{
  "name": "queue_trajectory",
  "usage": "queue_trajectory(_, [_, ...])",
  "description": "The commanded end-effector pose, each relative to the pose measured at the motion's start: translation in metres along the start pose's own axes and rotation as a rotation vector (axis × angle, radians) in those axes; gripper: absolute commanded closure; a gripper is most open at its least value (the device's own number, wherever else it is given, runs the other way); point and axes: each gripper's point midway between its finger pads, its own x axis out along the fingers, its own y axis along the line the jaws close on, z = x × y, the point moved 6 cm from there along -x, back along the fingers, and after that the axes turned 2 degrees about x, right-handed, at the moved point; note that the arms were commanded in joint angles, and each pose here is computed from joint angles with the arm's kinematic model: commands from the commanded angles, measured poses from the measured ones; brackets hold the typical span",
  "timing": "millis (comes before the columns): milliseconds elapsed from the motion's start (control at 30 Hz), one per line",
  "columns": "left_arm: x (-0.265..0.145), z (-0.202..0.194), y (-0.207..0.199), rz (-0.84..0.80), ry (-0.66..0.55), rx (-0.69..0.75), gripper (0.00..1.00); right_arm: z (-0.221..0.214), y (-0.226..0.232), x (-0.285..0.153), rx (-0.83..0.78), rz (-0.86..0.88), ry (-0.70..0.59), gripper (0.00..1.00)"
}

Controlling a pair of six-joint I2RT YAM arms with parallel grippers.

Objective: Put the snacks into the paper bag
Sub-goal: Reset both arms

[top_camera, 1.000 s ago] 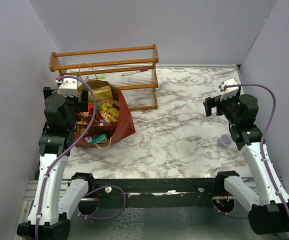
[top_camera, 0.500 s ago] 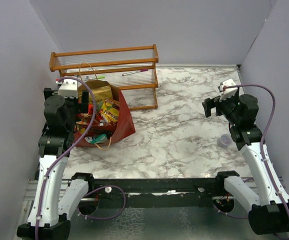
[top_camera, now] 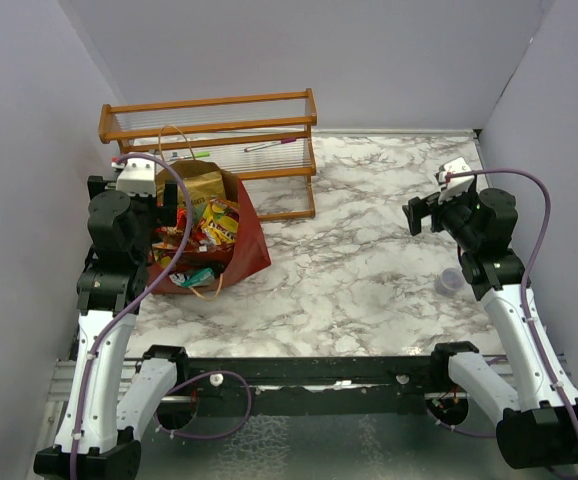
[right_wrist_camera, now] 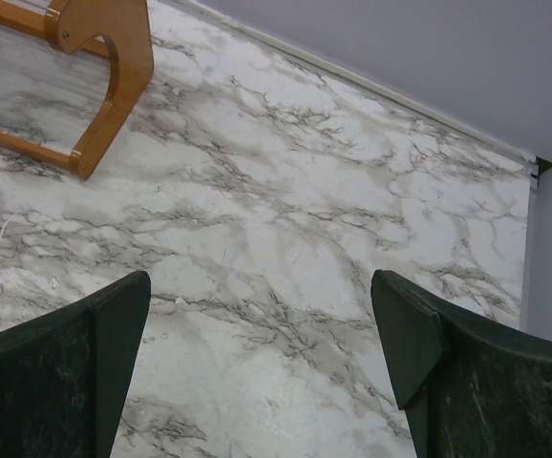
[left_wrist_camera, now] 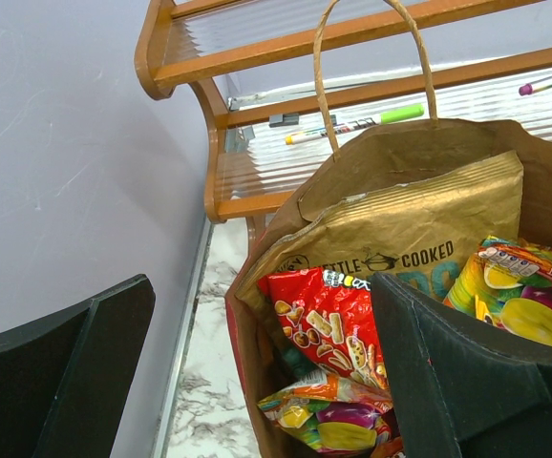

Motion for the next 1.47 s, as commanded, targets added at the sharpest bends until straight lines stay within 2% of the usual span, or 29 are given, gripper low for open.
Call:
queue_trajectory(0, [-0.007, 0.013, 0.005, 0.012, -0.057, -0.033, 0.01, 0.012, -0.001, -0.001, -0.013, 0.012, -0.034, 0.01])
queue_trajectory(267, [-0.013, 0.021, 0.005, 0.0, -0.101, -0.055, 0.01, 0.039, -0.007, -0.01, -0.03, -0.007, -0.076, 0.01])
queue_trajectory(567, [-0.02, 0.021, 0.006, -0.003, -0.121, -0.061, 0.01, 0.076, -0.01, -0.041, -0.071, -0.034, -0.135, 0.01])
queue_trajectory(1433, [-0.019, 0.017, 0.008, 0.018, -0.106, -0.047, 0.02, 0.055, -0.008, -0.033, -0.056, -0.029, -0.074, 0.01])
